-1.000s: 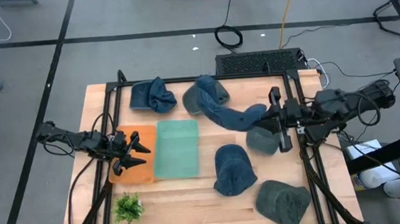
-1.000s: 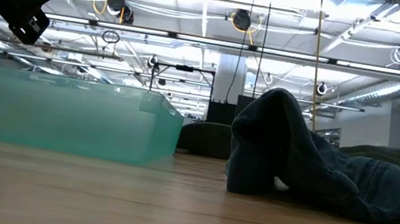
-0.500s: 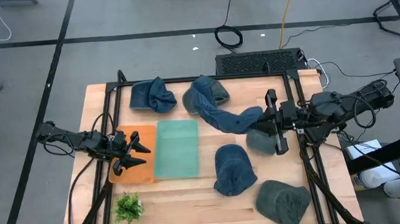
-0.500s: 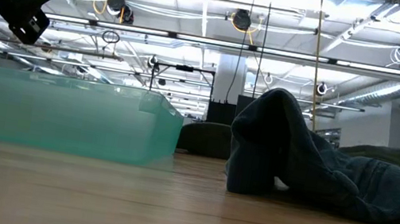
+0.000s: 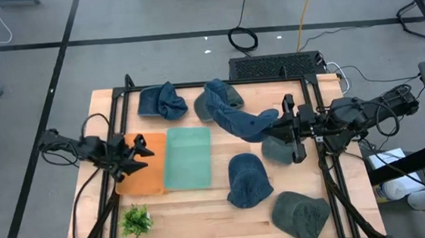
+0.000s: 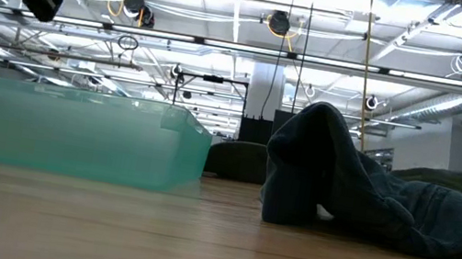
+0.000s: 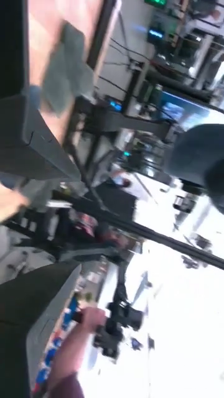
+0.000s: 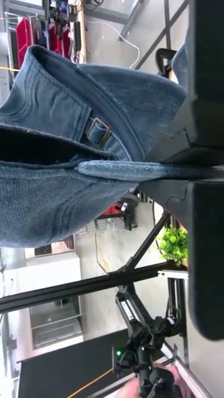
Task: Pick & Place hat
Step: Put the top right blue cap into the orange bin
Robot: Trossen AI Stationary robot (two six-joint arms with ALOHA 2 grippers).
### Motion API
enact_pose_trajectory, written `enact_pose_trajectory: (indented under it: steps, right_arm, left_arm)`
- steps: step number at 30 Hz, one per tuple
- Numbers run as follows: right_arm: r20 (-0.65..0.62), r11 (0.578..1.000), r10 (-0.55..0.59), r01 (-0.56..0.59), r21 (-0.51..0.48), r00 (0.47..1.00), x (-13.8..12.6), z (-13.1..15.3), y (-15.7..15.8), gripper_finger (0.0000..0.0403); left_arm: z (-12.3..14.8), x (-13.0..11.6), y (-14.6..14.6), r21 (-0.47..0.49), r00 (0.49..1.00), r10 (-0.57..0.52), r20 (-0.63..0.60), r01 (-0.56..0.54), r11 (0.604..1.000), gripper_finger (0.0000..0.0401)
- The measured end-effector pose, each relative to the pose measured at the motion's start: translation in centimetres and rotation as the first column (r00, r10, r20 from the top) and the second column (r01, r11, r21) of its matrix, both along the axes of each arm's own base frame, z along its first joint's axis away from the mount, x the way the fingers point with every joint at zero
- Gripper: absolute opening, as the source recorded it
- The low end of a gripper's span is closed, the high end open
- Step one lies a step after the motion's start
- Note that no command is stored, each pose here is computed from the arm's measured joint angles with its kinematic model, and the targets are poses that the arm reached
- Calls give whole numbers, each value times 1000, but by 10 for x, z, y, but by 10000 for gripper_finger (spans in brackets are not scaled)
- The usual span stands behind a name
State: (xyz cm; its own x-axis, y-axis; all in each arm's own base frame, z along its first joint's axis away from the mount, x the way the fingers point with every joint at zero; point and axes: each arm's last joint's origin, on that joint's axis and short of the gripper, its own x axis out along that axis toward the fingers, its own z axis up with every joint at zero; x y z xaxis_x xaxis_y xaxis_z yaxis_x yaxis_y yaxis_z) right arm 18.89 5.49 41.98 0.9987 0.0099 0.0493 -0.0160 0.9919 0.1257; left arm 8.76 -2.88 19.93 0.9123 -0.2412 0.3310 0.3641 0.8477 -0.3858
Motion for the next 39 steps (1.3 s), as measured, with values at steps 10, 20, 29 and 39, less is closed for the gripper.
enact_pose_trajectory:
  steps: [10, 20, 29, 39]
  right_arm:
    - [45, 1000, 0, -1, 18, 999, 6, 3, 2, 0]
    - [75, 1000, -8, 8, 7, 997, 24, 0, 5, 0]
    - [177, 985, 172, -172, -16, 969, 46, 1, 3, 0]
    - [183, 936, 340, -351, 31, 923, 71, -10, -2, 0]
  left_arm:
    - [28, -14, 4, -54, 951, -3, 308, 21, 998, 230]
    - [84, -12, 8, 60, 990, 140, 10, -140, 988, 230]
    - [145, 14, -1, 108, 985, 164, -44, -159, 981, 230]
    - [188, 57, -12, 191, 969, 233, -85, -213, 958, 230]
